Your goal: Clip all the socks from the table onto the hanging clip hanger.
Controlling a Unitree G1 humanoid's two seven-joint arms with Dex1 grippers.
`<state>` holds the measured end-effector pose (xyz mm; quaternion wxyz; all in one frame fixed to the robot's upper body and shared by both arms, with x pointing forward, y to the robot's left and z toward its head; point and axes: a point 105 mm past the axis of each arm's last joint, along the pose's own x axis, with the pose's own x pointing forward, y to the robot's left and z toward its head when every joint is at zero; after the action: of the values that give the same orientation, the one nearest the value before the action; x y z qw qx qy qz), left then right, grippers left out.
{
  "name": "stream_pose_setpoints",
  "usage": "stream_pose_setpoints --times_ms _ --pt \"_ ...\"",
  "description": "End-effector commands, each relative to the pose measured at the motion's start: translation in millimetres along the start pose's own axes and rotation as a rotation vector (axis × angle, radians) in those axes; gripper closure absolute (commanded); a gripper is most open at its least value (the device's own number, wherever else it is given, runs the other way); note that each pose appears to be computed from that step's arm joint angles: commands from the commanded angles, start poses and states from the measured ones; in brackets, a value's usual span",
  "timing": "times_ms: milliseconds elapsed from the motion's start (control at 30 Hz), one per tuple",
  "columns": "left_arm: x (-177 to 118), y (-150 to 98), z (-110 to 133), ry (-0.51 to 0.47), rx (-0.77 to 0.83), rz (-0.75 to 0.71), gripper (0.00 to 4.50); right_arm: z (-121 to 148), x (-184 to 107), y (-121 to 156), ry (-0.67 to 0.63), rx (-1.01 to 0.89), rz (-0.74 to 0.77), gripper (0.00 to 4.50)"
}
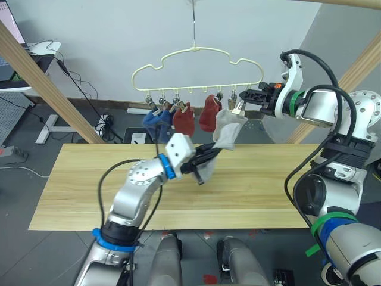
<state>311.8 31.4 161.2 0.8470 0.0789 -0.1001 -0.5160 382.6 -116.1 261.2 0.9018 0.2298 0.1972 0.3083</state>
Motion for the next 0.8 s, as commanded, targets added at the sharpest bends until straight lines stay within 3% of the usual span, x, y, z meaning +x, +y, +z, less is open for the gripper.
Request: stream_pose_setpoints --times_ms 33,800 --pt "9.3 6.7 4.7 -0.02 0.083 0.051 4.5 12.9 -8.3 11.9 -0.057 -0.016 0.021 4.5" --pt "24.9 33.9 14.6 -0.053 0.184 0.149 4.5 8.2 -4.1 17.3 -0.063 0.0 0.027 4.5"
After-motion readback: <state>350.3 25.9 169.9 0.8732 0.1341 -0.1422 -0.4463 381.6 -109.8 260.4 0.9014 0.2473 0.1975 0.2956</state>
